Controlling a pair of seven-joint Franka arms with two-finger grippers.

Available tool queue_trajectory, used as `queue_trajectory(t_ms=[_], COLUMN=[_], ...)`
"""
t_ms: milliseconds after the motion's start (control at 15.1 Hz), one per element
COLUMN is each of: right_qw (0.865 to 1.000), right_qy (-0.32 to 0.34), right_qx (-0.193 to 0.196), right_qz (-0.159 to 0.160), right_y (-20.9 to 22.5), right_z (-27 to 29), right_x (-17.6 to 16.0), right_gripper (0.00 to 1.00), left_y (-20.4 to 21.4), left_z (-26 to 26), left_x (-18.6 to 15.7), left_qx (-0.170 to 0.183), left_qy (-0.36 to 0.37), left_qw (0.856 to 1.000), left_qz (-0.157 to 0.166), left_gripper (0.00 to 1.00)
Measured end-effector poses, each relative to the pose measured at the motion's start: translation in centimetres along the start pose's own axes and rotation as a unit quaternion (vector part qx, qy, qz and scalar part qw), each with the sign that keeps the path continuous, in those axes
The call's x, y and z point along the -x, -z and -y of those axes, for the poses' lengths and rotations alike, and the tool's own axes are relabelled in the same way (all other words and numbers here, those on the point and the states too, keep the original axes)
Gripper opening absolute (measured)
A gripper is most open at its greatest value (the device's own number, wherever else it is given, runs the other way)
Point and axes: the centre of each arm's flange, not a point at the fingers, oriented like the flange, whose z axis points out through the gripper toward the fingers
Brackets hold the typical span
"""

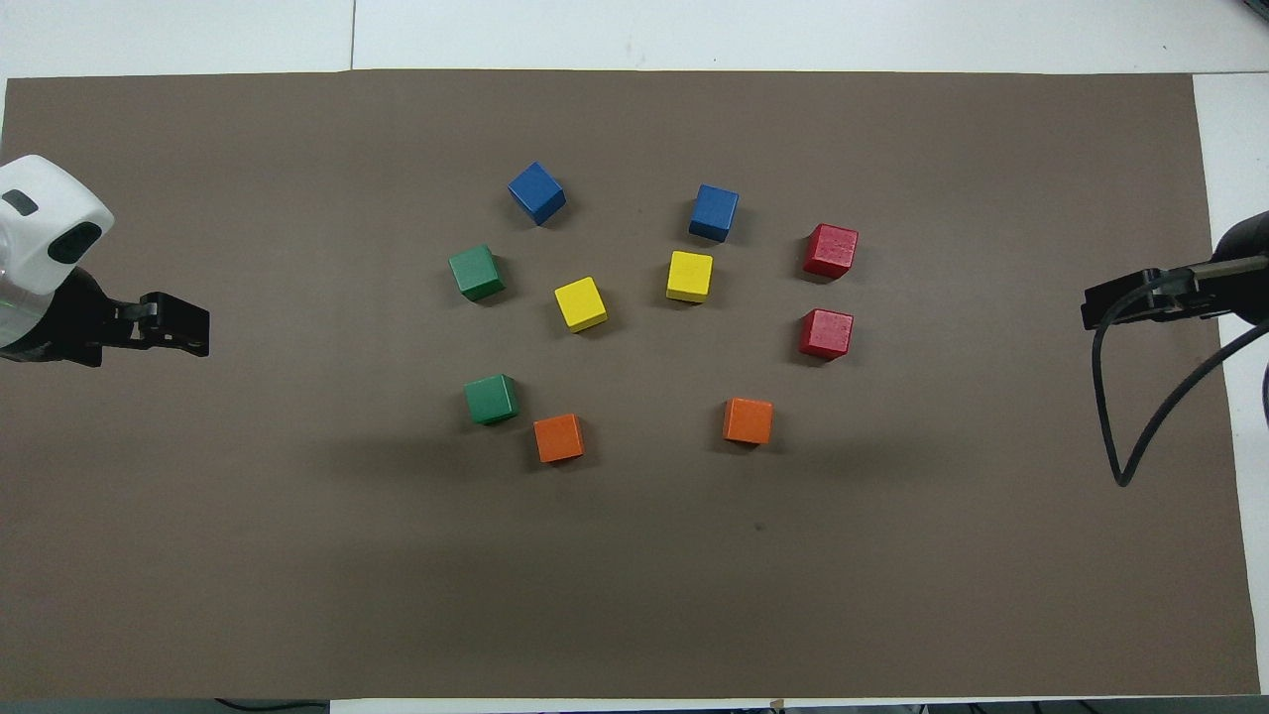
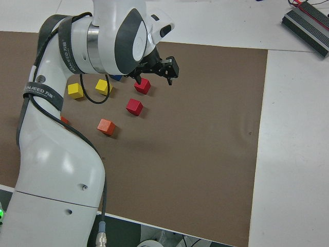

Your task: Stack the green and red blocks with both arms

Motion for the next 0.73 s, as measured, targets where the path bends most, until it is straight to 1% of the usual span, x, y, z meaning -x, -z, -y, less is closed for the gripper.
queue_trajectory(t_ms=[198,462,726], right_qw=[1.0,1.0,1.0], right_qy=[0.0,0.0,0.0], right_qx=[0.0,0.0,0.0], right_qz=[0.0,0.0,0.0], right_y=[0.0,0.0,0.0], right_z=[0.0,0.0,0.0], right_x=[0.0,0.0,0.0], right_gripper=[1.0,1.0,1.0], left_y=[0.2,1.4,1.5], left_z=[0.0,0.4,0.3], left_x=[0.1,0.6,0.7], left_qx=[0.0,0.002,0.012], left_qy=[0.0,0.003,0.005], left_qw=[1.0,1.0,1.0], left_qz=[-0.002,-0.014,-0.014], left_gripper=[1.0,1.0,1.0])
